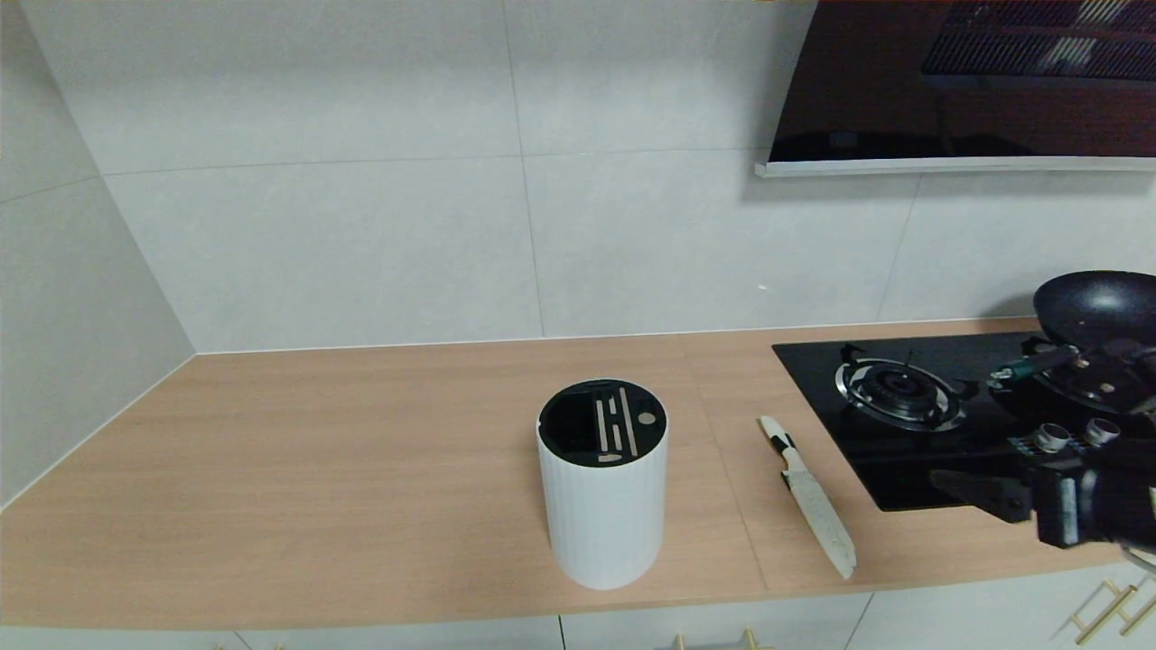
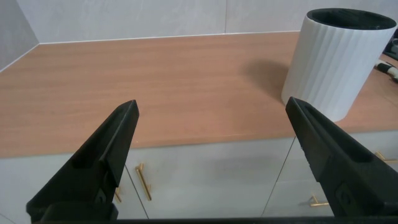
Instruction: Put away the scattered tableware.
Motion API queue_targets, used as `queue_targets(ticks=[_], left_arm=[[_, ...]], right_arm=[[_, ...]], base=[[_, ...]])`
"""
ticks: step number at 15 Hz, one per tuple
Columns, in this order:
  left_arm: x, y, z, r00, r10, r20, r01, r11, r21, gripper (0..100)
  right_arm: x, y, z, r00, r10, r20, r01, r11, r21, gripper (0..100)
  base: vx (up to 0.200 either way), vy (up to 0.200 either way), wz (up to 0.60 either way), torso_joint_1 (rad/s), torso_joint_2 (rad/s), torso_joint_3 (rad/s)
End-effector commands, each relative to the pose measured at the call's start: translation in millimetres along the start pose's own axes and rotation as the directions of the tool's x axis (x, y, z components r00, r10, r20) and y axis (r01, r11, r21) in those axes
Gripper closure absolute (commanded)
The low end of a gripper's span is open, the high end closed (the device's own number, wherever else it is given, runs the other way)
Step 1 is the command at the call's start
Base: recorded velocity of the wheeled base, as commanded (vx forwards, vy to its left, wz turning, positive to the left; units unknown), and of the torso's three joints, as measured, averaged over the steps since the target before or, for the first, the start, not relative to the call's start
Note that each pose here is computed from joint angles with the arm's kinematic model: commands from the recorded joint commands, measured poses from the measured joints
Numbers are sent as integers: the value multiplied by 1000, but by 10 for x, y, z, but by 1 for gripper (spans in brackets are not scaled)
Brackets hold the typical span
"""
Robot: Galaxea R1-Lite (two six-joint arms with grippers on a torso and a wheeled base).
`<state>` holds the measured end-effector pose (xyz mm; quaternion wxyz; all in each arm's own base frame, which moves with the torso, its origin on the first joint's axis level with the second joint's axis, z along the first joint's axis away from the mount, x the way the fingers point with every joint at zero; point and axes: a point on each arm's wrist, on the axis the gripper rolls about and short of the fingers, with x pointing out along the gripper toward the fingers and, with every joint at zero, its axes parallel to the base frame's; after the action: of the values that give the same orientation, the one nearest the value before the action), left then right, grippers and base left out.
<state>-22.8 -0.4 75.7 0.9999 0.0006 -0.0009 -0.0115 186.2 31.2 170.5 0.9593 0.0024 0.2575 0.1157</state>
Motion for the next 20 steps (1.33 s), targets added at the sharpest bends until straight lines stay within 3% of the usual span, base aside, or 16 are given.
queue_targets(ticks=[1,4,8,11,20], left_arm=[[1,0,-1,1000,0,-2,0,1000,0,0],[1,0,-1,1000,0,-2,0,1000,0,0],[1,0,-1,1000,0,-2,0,1000,0,0],[1,0,-1,1000,0,-2,0,1000,0,0],[1,0,-1,1000,0,-2,0,1000,0,0]], right_arm=[[839,-40,22,992,10,-124,-10,1000,2,0],[1383,-64,-77,986,9,-164,-11,1000,-11,0],[1930,82,-213,984,22,-176,-31,998,-50,0],[2334,78,-435,986,-59,-159,49,996,-70,0],[2670,33,-671,985,-119,-121,111,991,-72,0]], base=[[0,0,0,0,0,0],[0,0,0,0,0,0],[0,0,0,0,0,0],[0,0,0,0,0,0],[0,0,0,0,0,0]])
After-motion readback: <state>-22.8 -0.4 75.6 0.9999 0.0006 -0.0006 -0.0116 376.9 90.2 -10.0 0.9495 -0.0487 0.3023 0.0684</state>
